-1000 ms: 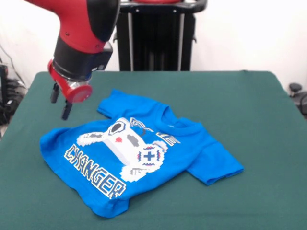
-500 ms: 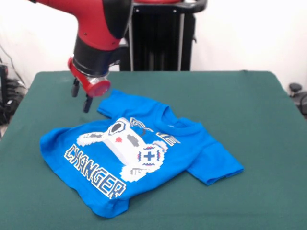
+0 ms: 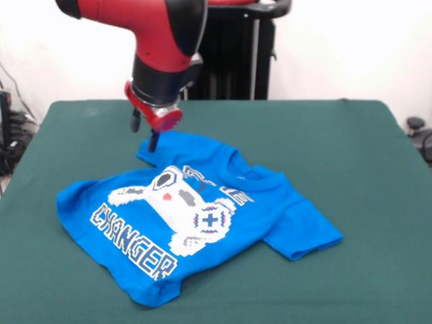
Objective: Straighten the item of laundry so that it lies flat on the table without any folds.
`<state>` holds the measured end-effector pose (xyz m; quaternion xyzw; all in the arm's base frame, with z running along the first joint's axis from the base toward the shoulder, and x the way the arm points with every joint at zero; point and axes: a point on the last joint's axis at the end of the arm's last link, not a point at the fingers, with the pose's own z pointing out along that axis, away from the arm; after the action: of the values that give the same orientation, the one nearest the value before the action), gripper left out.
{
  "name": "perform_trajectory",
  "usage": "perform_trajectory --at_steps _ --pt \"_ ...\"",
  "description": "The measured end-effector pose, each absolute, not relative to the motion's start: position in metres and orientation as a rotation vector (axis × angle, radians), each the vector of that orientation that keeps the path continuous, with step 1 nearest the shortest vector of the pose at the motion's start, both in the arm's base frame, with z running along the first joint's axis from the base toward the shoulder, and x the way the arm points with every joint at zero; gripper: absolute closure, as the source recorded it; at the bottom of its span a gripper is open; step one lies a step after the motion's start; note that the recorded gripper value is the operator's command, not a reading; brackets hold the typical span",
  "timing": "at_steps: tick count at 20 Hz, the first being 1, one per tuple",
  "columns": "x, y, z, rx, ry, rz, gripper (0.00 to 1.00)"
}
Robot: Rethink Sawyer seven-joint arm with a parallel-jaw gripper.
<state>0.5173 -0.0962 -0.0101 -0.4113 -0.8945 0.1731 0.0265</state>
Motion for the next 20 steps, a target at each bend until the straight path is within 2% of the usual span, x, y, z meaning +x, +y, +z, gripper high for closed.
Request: perform_trajectory --at_steps 20 --pt "0.483 -0.083 -0.04 -1.254 -2.743 0.433 0.0"
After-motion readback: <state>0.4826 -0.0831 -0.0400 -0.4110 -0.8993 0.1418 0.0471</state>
